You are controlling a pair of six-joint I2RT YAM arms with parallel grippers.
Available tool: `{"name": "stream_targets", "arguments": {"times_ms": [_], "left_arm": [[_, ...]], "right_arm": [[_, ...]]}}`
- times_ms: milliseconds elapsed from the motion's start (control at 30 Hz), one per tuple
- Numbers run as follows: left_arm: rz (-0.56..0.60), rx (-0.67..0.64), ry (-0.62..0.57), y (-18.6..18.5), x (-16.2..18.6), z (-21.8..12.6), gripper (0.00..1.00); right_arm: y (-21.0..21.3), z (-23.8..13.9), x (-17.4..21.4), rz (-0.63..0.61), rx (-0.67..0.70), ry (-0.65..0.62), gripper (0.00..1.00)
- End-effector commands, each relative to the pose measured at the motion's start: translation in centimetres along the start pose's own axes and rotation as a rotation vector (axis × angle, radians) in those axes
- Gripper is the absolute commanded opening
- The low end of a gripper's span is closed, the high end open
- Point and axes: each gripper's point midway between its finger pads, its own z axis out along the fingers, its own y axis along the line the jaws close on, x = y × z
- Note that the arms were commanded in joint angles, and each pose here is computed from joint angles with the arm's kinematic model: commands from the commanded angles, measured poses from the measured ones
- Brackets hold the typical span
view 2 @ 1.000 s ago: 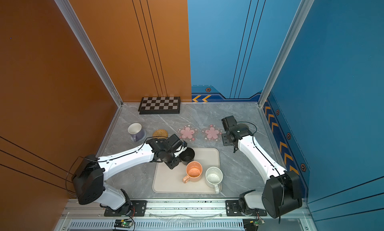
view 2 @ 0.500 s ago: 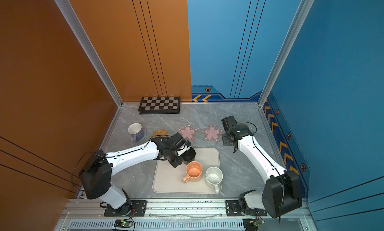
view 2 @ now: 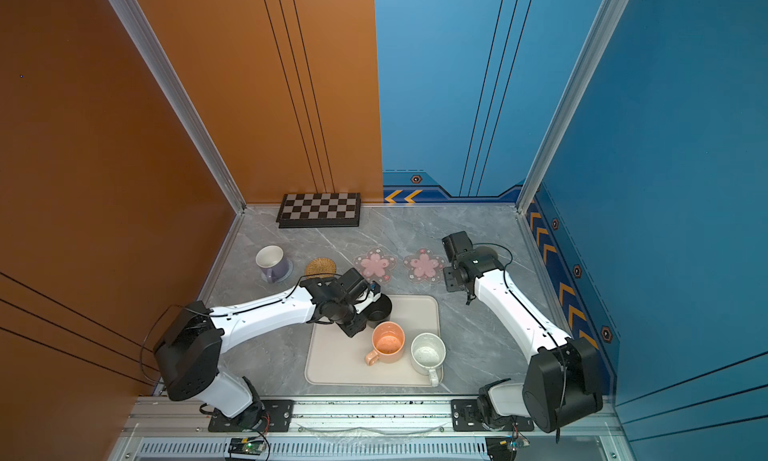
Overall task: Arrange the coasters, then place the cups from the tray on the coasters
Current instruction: 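Lift the black mug off the tray with left gripper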
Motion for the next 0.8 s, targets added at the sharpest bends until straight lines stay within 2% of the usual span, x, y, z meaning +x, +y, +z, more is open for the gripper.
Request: {"name": "stream_targets", "arguments": {"times_ms": [0,300,467,667,767], "left_arm": [[-0.011,0.007,-0.028,-0.4,-0.2,-0.2,0.40],[-0.002,0.012,-0.053,-0.6,-0.8,-0.3,0.33],[0.004,-0.013,-0.025,-0.3,0.6,0.5,0.31],[0.004,-0.038,-0.032,-0.2,0.7,0.7,0.20],[-0.008,-0.041,-0.040,-0.1,0.7,0.6,0.23]], "right_arm": [[-0.1,0.1,0.6,-0.008,0.012,0.020,0.66],[0.2,0.1,0.3,-0.006,0.002,0.022,0.66],[0.3,0.1,0.2,-0.007,0.000,0.022,0.66],[0.4,0.3,0.4,-0.007,-0.002,0.029,0.66],[0.4,0.4,0.7,-0.012,0.001,0.033,0.66]]}}
